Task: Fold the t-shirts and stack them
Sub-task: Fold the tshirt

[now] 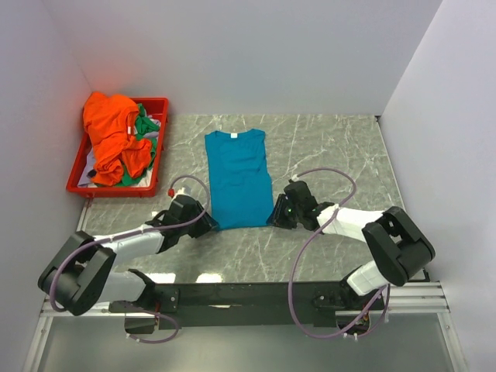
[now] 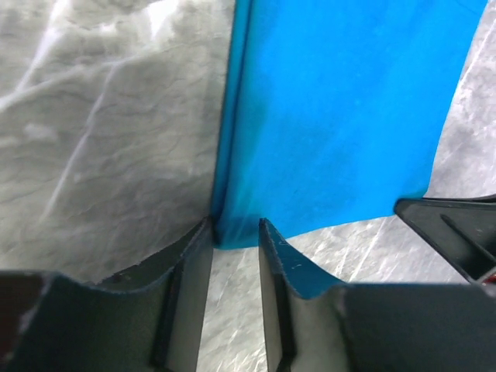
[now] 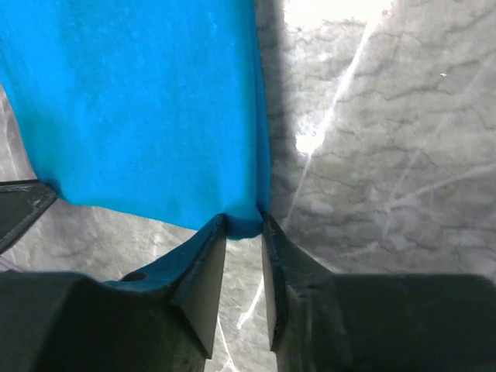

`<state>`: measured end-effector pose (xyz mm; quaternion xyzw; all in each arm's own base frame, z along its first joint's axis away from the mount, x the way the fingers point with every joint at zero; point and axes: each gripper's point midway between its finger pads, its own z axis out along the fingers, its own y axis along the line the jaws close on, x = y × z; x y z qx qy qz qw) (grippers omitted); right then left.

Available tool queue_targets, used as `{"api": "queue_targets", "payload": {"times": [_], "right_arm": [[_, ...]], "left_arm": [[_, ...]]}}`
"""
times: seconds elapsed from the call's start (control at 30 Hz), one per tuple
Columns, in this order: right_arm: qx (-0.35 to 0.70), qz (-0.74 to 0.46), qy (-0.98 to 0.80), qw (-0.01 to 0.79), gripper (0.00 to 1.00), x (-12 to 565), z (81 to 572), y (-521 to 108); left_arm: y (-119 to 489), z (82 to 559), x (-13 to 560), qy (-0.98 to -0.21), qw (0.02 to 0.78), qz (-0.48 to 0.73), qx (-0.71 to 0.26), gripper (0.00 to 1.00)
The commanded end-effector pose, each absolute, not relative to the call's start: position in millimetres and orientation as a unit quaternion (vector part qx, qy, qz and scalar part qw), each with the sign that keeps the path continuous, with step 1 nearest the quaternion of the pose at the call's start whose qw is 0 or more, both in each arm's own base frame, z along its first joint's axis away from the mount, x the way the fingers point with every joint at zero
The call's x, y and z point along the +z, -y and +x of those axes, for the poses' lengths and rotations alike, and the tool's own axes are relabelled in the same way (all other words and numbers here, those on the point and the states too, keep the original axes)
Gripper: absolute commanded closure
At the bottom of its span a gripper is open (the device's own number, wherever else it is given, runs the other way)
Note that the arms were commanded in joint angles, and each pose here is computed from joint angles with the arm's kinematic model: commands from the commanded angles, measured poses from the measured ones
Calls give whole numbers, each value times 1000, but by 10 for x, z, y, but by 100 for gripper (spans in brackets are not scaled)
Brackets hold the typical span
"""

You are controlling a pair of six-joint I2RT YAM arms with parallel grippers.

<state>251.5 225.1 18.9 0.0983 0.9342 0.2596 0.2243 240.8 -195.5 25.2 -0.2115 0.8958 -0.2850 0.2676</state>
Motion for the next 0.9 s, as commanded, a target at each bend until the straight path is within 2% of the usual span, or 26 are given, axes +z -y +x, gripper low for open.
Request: {"api": "queue_targets", "payload": {"times": [0.0,0.07,0.13,0.17,0.27,0.3,0.43,0.63,0.87], "right_arm": [[241,110,-941,212,69,9,2467,-2164],[242,111,-940,212,74,1,2473,-2165],[242,112,-940,211,78,-6,2465,-2157],[243,111,-940,212,84,10,2464,-2163],[248,110,-938,217,92,60,2439,-2149],[248,109,-938,217,93,60,2419,-2127],[255,101,-936,222,100,127,2321,-2087],[299,92,-917,248,100,376,2089,-2040],[340,72,-905,246,100,466,1533,-2038]], "left_arm": [[1928,2289,55,-903,242,-218,-279,64],[1934,2250,-10,-905,232,-220,-280,66],[1967,2256,-17,-904,228,-220,-287,72],[1986,2243,-30,-906,222,-218,-288,75],[2004,2211,-14,-908,217,-217,-286,90],[1999,2206,3,-907,219,-219,-285,99],[1985,2106,149,-905,232,-214,-287,99],[1980,1729,254,-901,226,-207,-306,99],[1989,1300,379,-890,222,-200,-345,99]]}}
